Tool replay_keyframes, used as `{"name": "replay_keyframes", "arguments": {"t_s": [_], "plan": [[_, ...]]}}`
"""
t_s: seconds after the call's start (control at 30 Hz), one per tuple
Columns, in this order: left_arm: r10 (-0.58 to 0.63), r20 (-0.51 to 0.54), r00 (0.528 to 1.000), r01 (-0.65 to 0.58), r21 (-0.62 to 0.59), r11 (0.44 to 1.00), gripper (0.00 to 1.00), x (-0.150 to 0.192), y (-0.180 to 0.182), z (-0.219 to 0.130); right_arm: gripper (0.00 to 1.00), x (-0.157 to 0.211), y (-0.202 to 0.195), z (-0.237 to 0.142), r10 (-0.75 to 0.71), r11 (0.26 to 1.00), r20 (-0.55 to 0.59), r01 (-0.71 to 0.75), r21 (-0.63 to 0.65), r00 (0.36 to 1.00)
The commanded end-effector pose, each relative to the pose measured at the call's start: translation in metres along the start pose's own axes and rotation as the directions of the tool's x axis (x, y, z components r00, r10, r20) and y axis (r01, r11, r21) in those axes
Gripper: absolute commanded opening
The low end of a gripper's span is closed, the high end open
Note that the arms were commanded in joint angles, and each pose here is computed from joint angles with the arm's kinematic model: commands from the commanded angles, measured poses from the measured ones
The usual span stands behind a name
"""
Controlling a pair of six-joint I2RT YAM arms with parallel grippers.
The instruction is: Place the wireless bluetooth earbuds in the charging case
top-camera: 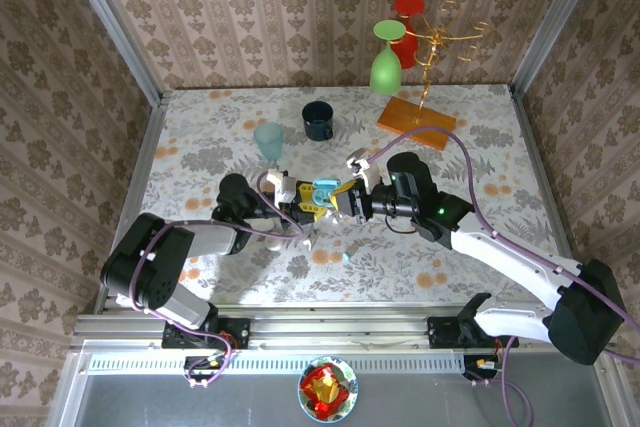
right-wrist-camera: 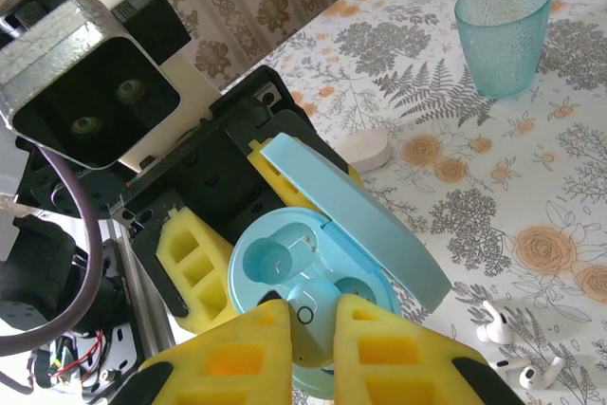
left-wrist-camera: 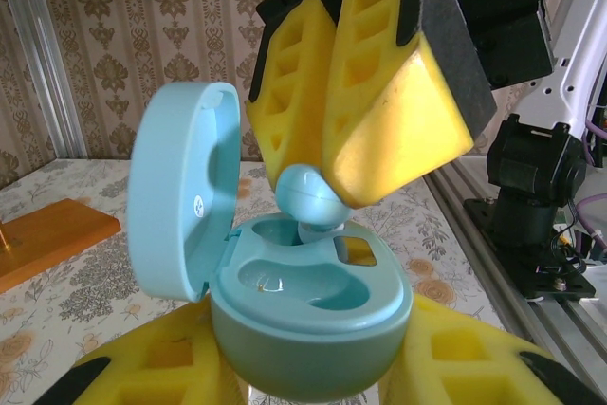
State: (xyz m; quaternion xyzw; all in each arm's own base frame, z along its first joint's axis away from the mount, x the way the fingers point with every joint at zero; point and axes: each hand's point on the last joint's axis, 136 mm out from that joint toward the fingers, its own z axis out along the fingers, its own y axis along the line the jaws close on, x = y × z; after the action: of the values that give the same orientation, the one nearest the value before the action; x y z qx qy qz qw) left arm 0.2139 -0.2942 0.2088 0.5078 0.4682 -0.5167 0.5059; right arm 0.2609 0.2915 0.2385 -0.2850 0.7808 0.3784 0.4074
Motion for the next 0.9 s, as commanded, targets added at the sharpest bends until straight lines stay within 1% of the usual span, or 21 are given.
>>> {"name": "replay_keyframes", "arguments": {"t_s": [0.0, 0.17, 0.37, 0.5, 0.6, 0.7, 0.77, 0.87], "plan": [[0.05, 0.031, 0.998, -0.051, 0.035, 0.998, 0.24, -0.016, -0.005, 0.003, 0.16, -0.007, -0.004, -0.001, -0.027, 0.999, 0.007, 0.027, 0.026, 1.0], [0.057, 0.034, 0.998, -0.058, 0.028, 0.998, 0.24, -0.019, -0.004, 0.003, 0.37, -0.014, -0.002, -0.005, -0.026, 0.999, 0.025, 0.025, 0.03, 0.999], [0.062, 0.031, 0.998, -0.062, -0.006, 0.998, 0.24, -0.015, 0.001, 0.002, 0.52, -0.024, 0.005, -0.022, -0.025, 0.999, 0.092, 0.022, 0.031, 0.995], [0.07, 0.026, 0.997, -0.069, -0.035, 0.997, 0.24, -0.012, 0.005, 0.0, 0.56, -0.021, 0.007, -0.037, 0.002, 0.999, 0.134, -0.007, 0.037, 0.991], [0.079, 0.024, 0.997, -0.077, -0.06, 0.995, 0.25, -0.012, 0.01, -0.005, 0.58, -0.007, 0.0, -0.045, 0.077, 0.994, 0.149, -0.088, 0.066, 0.986], [0.079, 0.023, 0.997, -0.077, -0.077, 0.994, 0.24, -0.013, 0.015, -0.011, 0.58, 0.02, -0.019, -0.047, 0.197, 0.967, 0.14, -0.215, 0.134, 0.97], [0.083, 0.02, 0.996, -0.081, -0.115, 0.99, 0.24, -0.015, 0.024, -0.023, 0.58, 0.045, -0.034, -0.047, 0.301, 0.926, 0.115, -0.319, 0.203, 0.947], [0.092, 0.018, 0.996, -0.088, -0.155, 0.984, 0.24, -0.017, 0.032, -0.036, 0.58, 0.085, -0.051, -0.044, 0.421, 0.861, 0.062, -0.42, 0.288, 0.905]]}}
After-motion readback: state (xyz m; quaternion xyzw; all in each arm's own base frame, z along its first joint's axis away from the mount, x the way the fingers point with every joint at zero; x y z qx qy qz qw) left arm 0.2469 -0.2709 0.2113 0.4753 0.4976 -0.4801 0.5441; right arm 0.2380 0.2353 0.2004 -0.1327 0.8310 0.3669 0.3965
